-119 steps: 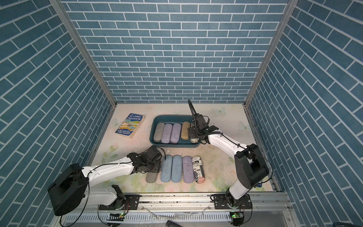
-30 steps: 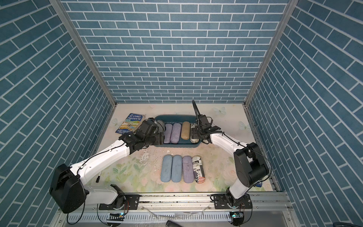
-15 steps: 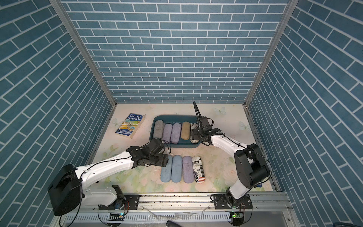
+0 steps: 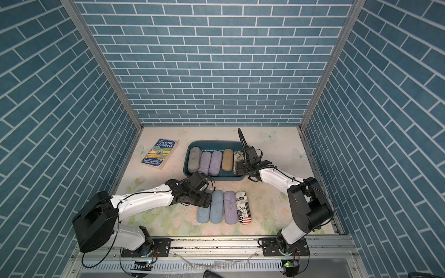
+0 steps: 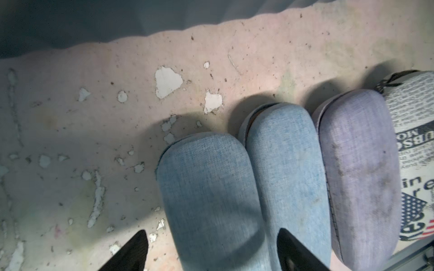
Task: Put the glasses cases into the storage boxes
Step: Pick up the glasses case at the center of the board.
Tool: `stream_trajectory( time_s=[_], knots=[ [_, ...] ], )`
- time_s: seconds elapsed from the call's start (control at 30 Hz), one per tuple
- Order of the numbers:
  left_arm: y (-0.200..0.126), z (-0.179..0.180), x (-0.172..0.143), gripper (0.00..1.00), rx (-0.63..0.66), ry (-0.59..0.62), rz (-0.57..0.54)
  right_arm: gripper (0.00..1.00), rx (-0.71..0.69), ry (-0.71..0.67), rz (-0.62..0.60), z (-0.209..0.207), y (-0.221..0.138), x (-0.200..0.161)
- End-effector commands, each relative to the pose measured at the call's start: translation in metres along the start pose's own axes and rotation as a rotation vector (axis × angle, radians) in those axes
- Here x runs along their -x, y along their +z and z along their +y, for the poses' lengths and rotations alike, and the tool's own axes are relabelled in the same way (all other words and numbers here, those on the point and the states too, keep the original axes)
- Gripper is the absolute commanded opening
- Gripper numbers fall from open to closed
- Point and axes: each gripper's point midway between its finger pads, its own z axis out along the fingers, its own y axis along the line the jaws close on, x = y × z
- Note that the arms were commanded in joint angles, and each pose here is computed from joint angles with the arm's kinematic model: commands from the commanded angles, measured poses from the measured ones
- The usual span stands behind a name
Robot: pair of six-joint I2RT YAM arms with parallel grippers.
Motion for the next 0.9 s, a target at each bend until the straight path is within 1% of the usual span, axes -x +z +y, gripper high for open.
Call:
stream_trajectory(
  time_s=[0.0, 0.27, 0.37, 0.7, 0.73, 0.87],
  knots=[
    [0.003, 0.003, -0.005, 0.87, 0.028, 0.016, 0.011, 0.71, 0.014, 0.024, -0.012, 0.003, -0.006, 0.002],
    [0.010, 0.008, -0.005, 0.83, 0.071, 0.032, 0.022, 0.71, 0.008, 0.023, -0.003, 0.001, -0.002, 0.000],
    [0.013, 0.009, -0.005, 0.80, 0.082, 0.031, 0.026, 0.71, 0.007, 0.022, -0.001, 0.002, -0.001, -0.001],
    [0.016, 0.009, -0.005, 0.81, 0.112, 0.054, 0.033, 0.71, 0.006, 0.022, 0.001, 0.001, 0.000, 0.000],
    [0.016, 0.009, -0.006, 0.80, 0.115, 0.056, 0.035, 0.72, 0.009, 0.021, 0.003, 0.002, 0.001, 0.000],
    [0.018, 0.011, -0.010, 0.73, 0.135, 0.068, 0.051, 0.71, 0.009, 0.022, 0.004, 0.002, 0.001, 0.000]
  ],
)
